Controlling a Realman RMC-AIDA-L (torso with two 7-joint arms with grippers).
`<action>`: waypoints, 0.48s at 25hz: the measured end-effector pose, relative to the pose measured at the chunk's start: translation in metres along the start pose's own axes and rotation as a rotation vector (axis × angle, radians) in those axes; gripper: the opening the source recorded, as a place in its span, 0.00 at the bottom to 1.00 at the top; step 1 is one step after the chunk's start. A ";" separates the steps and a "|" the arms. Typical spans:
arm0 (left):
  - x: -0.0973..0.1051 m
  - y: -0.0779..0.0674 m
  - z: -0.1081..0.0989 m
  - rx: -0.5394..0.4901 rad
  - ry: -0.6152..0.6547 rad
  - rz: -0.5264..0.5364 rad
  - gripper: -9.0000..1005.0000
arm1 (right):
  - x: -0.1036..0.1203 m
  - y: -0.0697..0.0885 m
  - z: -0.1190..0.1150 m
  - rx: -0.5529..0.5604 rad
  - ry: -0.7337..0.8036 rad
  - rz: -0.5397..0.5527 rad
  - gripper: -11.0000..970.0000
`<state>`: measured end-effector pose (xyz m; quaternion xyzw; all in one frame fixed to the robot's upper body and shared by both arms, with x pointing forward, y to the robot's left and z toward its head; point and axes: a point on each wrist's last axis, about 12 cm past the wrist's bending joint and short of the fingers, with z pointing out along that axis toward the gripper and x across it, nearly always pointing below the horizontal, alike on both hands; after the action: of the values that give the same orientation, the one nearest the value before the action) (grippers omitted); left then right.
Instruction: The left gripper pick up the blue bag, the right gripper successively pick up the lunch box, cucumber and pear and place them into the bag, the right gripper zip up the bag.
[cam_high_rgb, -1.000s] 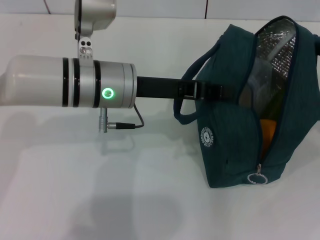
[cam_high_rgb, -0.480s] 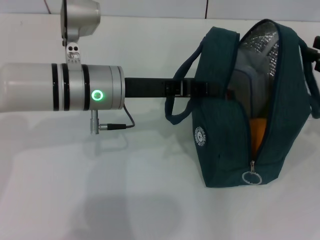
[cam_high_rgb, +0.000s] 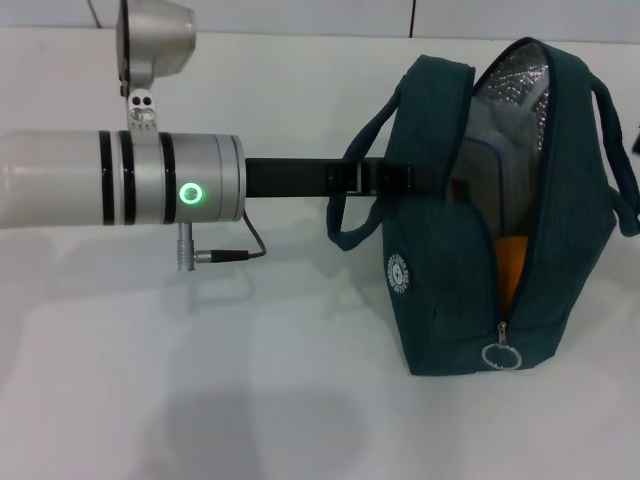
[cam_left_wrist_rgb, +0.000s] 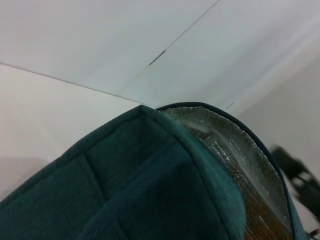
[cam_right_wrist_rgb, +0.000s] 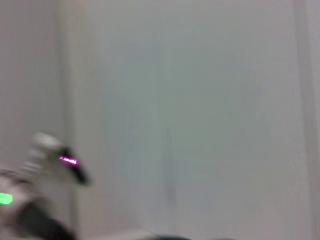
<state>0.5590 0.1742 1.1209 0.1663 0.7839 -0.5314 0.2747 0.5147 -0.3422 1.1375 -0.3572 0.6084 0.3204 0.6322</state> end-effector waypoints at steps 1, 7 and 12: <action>0.000 0.000 0.000 -0.001 -0.001 0.000 0.05 | -0.001 0.005 -0.002 -0.035 -0.015 -0.011 0.63; 0.000 0.000 0.000 -0.002 -0.002 -0.001 0.05 | 0.013 0.042 -0.006 -0.289 0.014 -0.055 0.63; 0.000 0.000 0.000 -0.001 -0.001 -0.002 0.05 | 0.035 0.063 -0.007 -0.382 0.068 -0.048 0.63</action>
<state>0.5588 0.1748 1.1205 0.1651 0.7843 -0.5312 0.2749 0.4597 -0.3152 1.0989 -0.4956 0.5488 0.4026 0.5395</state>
